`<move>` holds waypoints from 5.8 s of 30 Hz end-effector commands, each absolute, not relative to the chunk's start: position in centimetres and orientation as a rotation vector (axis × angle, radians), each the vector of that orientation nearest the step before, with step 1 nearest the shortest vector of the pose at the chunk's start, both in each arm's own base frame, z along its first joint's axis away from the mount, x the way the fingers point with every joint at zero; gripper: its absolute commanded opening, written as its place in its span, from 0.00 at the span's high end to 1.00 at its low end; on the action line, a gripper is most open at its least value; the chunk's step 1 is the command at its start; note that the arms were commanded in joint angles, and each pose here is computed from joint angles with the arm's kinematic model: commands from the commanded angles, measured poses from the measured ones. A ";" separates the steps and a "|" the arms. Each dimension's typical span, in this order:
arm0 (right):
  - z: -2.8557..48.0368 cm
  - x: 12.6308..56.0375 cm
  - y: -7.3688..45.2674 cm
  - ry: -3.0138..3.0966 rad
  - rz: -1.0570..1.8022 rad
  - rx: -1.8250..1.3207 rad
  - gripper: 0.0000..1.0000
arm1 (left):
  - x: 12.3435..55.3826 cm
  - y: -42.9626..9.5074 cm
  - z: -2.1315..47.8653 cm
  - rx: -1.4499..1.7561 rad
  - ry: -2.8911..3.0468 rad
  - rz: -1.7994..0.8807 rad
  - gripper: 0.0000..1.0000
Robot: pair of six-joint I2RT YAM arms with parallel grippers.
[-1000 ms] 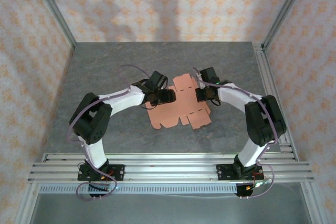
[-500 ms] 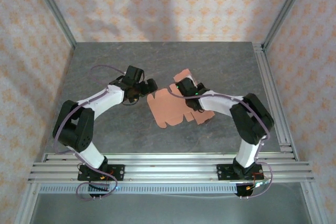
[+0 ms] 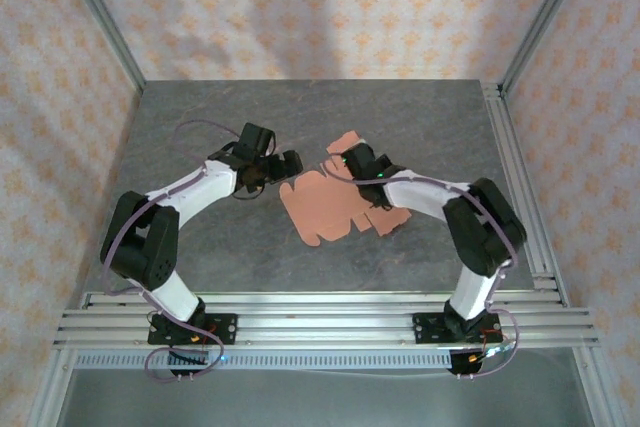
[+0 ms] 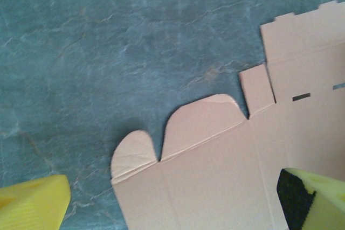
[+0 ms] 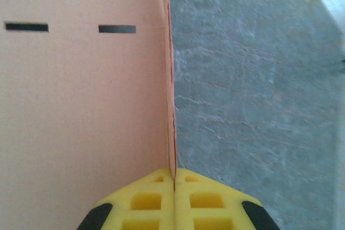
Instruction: Fold the paper box
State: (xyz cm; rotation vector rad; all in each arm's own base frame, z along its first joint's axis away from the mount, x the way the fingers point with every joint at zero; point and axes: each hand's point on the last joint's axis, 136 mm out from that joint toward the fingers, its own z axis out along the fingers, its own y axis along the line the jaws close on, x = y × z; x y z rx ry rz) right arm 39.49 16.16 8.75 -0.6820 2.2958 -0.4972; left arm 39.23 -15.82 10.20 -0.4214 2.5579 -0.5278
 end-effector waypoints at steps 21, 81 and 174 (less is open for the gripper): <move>8.3 37.6 18.3 2.283 -0.002 -0.803 1.00 | 46.6 -26.5 16.5 -0.054 2.623 -0.681 0.15; 8.1 37.4 19.8 2.289 -0.083 -0.956 1.00 | 44.4 -36.1 10.0 -0.113 2.883 -0.872 0.53; 7.2 37.2 19.5 2.303 -0.105 -0.967 1.00 | 43.7 -33.7 8.6 0.088 2.944 -0.747 0.60</move>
